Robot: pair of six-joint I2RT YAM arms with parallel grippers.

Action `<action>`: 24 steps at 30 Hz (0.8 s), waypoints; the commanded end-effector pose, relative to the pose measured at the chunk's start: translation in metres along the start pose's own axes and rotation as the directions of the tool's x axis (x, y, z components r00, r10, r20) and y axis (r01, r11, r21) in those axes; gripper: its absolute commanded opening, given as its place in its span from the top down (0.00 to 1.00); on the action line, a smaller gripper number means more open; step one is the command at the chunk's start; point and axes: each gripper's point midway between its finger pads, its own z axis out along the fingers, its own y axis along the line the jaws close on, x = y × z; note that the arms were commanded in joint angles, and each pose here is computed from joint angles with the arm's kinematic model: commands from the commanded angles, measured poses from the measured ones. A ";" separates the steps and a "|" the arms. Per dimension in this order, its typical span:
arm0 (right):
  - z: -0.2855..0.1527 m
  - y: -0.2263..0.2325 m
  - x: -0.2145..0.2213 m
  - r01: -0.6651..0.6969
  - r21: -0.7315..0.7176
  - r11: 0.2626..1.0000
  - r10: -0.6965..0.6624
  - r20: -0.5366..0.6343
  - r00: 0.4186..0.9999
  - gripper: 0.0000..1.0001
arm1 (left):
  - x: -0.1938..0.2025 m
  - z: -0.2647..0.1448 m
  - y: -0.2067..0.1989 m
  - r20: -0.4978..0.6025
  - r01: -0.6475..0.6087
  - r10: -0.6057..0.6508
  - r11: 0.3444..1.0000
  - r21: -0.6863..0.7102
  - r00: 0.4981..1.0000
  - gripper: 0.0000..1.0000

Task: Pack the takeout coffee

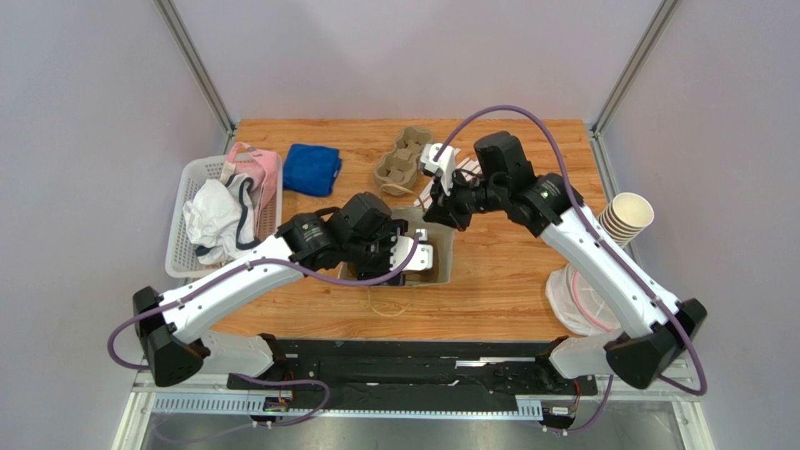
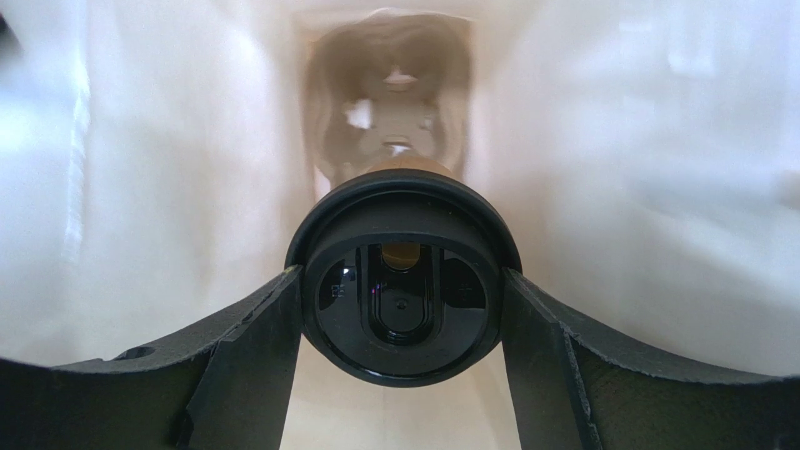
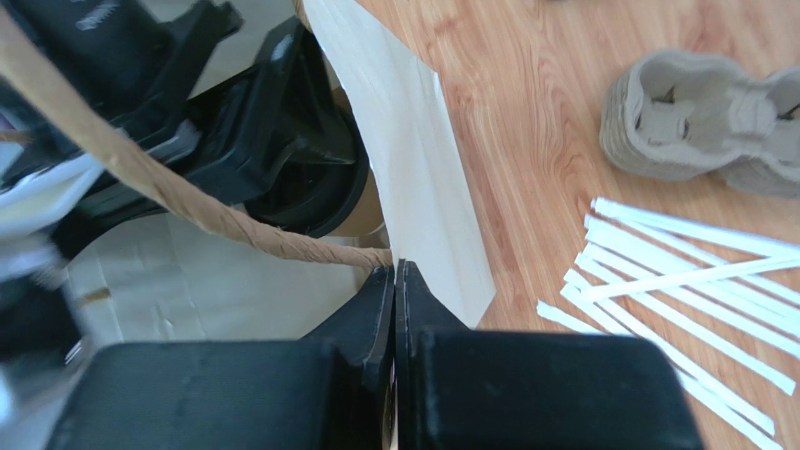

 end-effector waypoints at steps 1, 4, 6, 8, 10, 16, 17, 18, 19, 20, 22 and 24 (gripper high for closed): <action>-0.035 0.033 -0.045 0.109 0.057 0.992 -0.119 0.222 0.968 1.00 | -0.007 -0.019 0.019 0.057 -0.028 0.040 0.980 -0.199 0.998 1.00; -0.036 0.050 -0.037 0.145 0.066 0.987 -0.156 0.221 0.963 1.00 | 0.004 -0.014 0.013 0.039 -0.035 0.045 0.974 -0.224 0.998 1.00; -0.036 0.058 -0.034 0.174 0.074 0.982 -0.187 0.221 0.957 1.00 | 0.004 -0.015 0.009 0.048 -0.044 0.058 0.969 -0.241 0.997 1.00; -0.033 0.066 -0.026 0.200 0.082 0.976 -0.212 0.206 0.955 1.00 | 0.008 -0.009 0.002 0.039 -0.069 0.081 0.965 -0.253 0.996 1.00; -0.034 0.073 -0.022 0.222 0.092 0.971 -0.236 0.202 0.951 1.00 | 0.010 -0.009 -0.001 0.041 -0.082 0.097 0.957 -0.277 0.994 1.00; -0.024 0.084 -0.009 0.245 0.125 0.962 -0.266 0.205 0.942 1.00 | 0.009 -0.005 -0.015 0.065 -0.137 0.164 0.942 -0.306 0.984 1.00; -0.024 0.083 -0.010 0.244 0.130 0.961 -0.266 0.206 0.942 1.00 | 0.009 -0.005 -0.017 0.067 -0.144 0.172 0.942 -0.305 0.983 1.00; -0.023 0.083 -0.010 0.247 0.134 0.960 -0.271 0.205 0.941 1.00 | 0.010 -0.003 -0.022 0.065 -0.159 0.187 0.940 -0.303 0.980 1.00; -0.023 0.081 -0.010 0.257 0.146 0.955 -0.283 0.198 0.939 1.00 | 0.012 -0.001 -0.025 0.061 -0.166 0.193 0.940 -0.299 0.979 1.00; -0.023 0.083 -0.011 0.270 0.147 0.952 -0.296 0.198 0.934 1.00 | 0.014 0.000 -0.028 0.057 -0.170 0.195 0.939 -0.299 0.979 1.00; -0.023 0.084 -0.013 0.301 0.155 0.941 -0.328 0.194 0.925 1.00 | 0.019 0.000 -0.034 0.054 -0.171 0.195 0.939 -0.298 0.979 1.00; -0.020 0.086 -0.012 0.349 0.166 0.922 -0.376 0.178 0.909 1.00 | 0.023 -0.002 -0.034 0.057 -0.161 0.188 0.936 -0.313 0.981 1.00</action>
